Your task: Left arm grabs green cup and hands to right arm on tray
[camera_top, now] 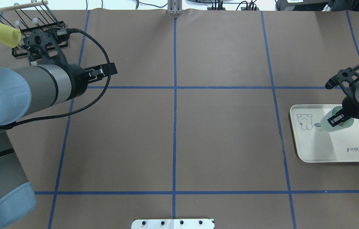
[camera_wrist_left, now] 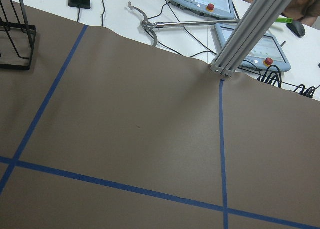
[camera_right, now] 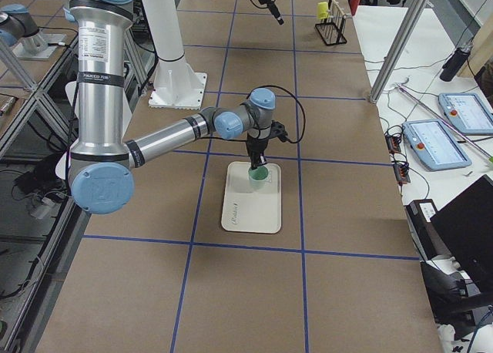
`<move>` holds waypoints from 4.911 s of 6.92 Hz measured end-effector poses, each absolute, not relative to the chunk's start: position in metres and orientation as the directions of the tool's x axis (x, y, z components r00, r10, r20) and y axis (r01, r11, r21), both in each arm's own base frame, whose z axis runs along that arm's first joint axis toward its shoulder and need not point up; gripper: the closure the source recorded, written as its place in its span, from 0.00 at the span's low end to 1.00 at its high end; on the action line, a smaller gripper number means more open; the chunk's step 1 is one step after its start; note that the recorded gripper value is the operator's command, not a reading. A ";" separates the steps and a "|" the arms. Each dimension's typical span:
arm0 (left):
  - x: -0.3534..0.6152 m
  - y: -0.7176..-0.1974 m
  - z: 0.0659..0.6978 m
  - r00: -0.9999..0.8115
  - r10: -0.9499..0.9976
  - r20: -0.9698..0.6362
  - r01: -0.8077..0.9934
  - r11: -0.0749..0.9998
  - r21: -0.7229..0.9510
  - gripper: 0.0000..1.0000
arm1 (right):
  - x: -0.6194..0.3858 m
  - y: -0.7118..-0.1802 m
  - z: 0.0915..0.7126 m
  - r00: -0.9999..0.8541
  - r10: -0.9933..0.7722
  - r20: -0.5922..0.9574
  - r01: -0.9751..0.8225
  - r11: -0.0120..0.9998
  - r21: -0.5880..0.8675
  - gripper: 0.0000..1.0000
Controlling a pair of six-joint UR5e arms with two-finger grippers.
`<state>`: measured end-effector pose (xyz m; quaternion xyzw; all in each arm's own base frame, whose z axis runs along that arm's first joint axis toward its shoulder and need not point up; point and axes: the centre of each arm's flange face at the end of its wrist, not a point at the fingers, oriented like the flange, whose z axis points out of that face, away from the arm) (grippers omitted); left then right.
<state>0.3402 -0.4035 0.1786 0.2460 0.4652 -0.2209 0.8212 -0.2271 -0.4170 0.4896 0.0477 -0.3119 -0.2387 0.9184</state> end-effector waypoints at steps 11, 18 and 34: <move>0.304 -0.436 0.199 0.634 -0.067 -0.771 0.465 0.829 0.310 0.00 | -0.097 -0.504 0.402 0.749 -0.396 0.531 0.378 0.914 0.148 0.00; 0.000 -0.483 0.458 0.662 0.268 -0.699 -0.066 0.951 0.303 0.00 | 0.056 -0.499 0.505 0.742 -0.290 0.604 0.167 0.953 0.253 0.00; -0.097 -0.469 0.609 0.731 0.045 -0.681 0.018 0.996 0.085 0.00 | 0.054 -0.443 0.626 0.675 -0.141 0.725 0.123 0.989 0.078 0.00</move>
